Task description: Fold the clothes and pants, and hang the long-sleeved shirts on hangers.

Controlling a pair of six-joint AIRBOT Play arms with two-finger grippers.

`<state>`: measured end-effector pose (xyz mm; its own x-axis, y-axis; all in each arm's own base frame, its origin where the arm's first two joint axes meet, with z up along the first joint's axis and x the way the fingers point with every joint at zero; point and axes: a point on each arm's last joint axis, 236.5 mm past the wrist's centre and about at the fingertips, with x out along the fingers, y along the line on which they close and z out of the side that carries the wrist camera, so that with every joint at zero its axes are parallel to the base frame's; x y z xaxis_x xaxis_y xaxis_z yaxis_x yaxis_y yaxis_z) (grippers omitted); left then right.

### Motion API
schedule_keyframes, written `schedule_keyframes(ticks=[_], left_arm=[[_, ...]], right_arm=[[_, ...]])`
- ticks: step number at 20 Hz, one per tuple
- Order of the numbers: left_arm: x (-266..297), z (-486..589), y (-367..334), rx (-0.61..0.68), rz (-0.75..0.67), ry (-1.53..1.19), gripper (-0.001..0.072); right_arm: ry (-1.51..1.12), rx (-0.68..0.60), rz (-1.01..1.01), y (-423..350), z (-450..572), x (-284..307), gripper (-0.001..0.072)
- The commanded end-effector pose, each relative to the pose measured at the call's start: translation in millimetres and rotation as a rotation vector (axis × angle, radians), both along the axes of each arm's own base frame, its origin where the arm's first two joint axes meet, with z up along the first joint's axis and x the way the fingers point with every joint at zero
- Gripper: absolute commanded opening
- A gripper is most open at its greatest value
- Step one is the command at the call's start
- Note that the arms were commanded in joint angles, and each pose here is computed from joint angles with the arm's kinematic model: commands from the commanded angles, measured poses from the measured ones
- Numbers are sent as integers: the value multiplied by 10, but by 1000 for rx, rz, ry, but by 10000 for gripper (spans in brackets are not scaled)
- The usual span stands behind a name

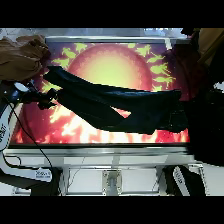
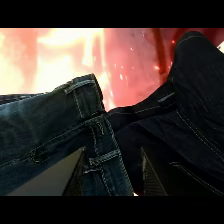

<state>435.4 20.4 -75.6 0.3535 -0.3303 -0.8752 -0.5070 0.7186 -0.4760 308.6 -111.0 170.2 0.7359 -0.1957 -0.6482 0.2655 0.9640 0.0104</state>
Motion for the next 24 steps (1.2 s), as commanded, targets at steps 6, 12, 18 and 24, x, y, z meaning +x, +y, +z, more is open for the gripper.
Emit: schedule_keyframes(ticks=[6,12,18,24], left_arm=[[190,-181,-180,-30,62,-52,473],[322,-230,-199,-15,85,-90,16],[260,387,-62,29,3,-202,15],[-383,842,224,216,-146,-118,15]], right_arm=[[-21,31,14,82,29,13,392],[-21,32,14,84,29,13,392],[116,18,46,70,-332,-101,392],[537,226,108,90,-1716,-449,394]])
